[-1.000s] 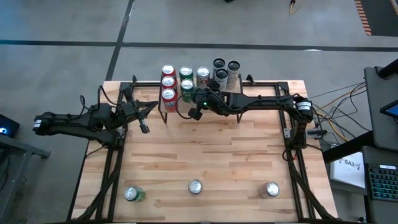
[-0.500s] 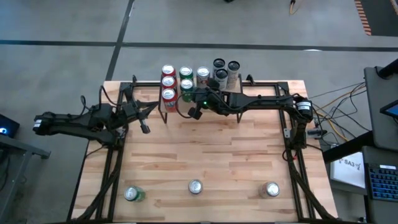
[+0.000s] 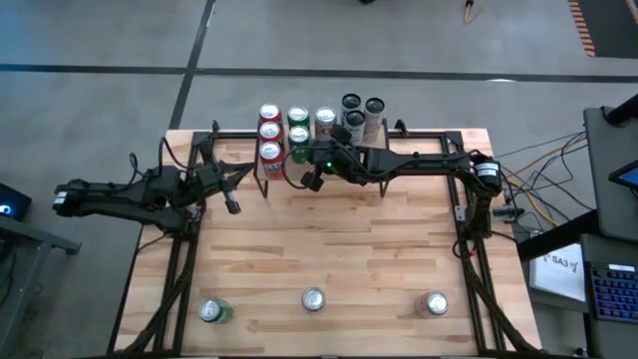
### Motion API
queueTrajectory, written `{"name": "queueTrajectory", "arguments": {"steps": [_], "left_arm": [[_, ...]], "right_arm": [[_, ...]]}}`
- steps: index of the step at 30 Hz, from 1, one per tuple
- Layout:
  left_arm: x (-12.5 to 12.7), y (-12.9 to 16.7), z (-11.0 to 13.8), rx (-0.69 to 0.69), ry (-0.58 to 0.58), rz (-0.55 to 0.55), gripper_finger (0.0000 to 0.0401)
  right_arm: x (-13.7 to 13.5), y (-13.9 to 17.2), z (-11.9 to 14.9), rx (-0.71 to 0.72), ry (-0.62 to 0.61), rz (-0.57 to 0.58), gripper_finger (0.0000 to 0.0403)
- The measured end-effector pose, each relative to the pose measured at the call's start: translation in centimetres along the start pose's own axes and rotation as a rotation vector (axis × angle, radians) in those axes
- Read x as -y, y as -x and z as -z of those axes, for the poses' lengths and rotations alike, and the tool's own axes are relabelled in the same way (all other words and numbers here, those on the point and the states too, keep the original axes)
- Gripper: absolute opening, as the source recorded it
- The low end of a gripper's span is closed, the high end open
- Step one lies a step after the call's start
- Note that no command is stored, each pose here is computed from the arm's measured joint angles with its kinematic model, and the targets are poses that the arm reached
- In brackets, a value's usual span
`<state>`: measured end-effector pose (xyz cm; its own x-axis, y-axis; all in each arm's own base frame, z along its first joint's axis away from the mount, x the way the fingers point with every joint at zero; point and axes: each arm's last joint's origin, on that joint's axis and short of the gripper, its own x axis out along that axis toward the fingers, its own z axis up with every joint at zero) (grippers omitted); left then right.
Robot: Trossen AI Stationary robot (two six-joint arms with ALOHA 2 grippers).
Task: Place canned beverage on shelf
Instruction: Adjust the soda cans on the shelf
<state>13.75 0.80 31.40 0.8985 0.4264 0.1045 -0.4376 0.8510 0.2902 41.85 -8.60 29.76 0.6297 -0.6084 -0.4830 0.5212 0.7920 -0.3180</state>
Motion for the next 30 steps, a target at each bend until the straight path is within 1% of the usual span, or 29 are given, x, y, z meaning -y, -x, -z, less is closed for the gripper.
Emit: {"name": "queueTrajectory", "arguments": {"steps": [30], "left_arm": [[0.00,0.00,-0.01,0.001,0.000,0.000,0.0000]], "right_arm": [[-0.01,0.01,-0.14,0.013,-0.007,0.000,0.0009]]}}
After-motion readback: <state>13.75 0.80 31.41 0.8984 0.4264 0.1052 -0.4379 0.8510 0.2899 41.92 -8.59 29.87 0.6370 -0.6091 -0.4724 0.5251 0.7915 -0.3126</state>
